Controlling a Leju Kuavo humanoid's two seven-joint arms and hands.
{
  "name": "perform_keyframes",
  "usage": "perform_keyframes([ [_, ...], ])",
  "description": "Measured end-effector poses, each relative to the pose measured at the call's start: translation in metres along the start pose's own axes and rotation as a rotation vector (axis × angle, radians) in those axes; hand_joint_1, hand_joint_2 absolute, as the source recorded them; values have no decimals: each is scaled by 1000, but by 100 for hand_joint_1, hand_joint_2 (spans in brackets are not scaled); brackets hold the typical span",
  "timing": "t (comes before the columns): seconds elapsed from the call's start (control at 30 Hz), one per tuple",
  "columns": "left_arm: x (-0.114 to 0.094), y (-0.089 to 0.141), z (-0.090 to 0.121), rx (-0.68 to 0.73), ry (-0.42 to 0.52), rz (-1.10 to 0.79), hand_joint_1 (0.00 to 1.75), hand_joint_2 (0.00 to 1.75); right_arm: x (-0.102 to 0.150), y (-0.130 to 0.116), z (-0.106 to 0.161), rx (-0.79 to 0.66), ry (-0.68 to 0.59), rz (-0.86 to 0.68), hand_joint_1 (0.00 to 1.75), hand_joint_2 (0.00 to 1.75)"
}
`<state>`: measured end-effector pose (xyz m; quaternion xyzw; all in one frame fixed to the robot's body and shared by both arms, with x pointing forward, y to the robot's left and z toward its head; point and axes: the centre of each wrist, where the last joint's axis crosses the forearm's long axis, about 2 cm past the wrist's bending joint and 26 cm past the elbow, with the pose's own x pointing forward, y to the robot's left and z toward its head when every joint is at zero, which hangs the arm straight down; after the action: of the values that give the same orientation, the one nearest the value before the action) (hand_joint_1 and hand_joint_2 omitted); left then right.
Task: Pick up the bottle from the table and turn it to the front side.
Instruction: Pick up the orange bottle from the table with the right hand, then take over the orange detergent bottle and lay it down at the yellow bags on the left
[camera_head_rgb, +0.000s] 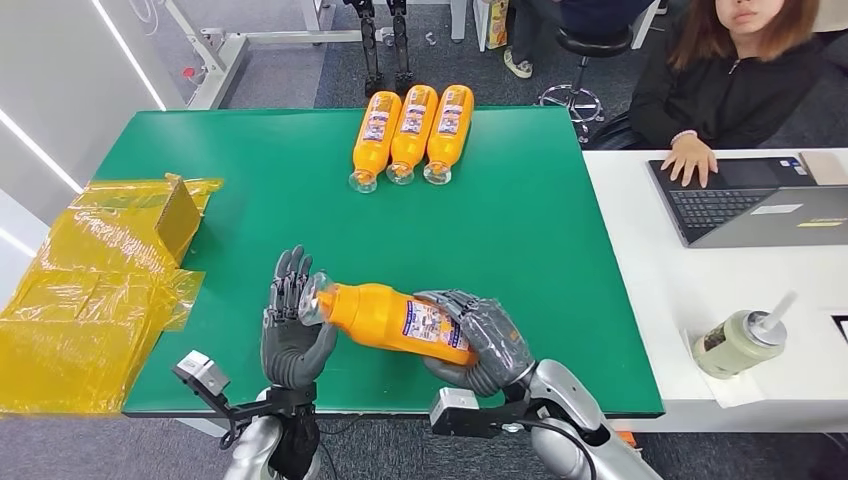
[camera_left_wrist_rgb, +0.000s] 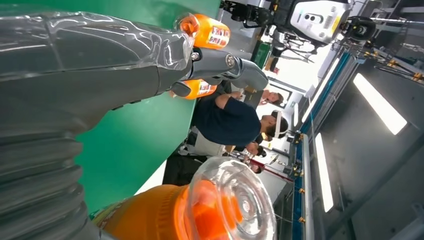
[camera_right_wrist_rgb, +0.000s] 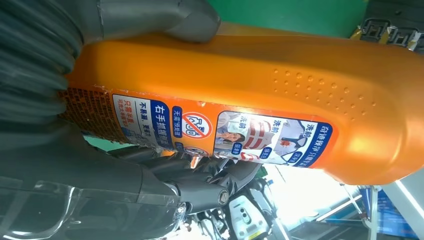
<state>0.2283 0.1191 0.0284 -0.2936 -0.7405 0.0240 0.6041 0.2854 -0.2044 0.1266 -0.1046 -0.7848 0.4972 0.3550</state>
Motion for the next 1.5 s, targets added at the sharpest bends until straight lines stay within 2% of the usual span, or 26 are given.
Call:
perform_keyframes([
  [0.17,0,-1,1,-15,0,71,0,175,3,7,-3,14,-13,-25,164,175],
  [0.37,9,-8,3,-52,-10,179,0,175,16,34,1,40,-20,-62,165,175],
  [0.67,23,-19,2,-68,-43,189,0,175,37,48,-19,64,-39,-133,164,175],
  [1.0,24,-20,4,-51,-53,195,1,175,42,59,-21,88,-60,-175,162,175],
  [1.03,24,-20,4,-49,-53,196,6,175,43,61,-21,89,-64,-177,160,175],
  [1.07,24,-20,4,-48,-54,197,42,175,44,62,-22,88,-66,-179,155,175],
  [1.17,26,-21,3,-48,-63,198,167,175,48,61,-31,78,-76,-183,138,175],
  [1.2,27,-20,1,-49,-68,198,174,175,49,60,-35,76,-79,-184,137,175],
  [1.5,33,-16,-8,-57,-97,190,175,175,59,53,-57,76,-78,-193,146,175],
])
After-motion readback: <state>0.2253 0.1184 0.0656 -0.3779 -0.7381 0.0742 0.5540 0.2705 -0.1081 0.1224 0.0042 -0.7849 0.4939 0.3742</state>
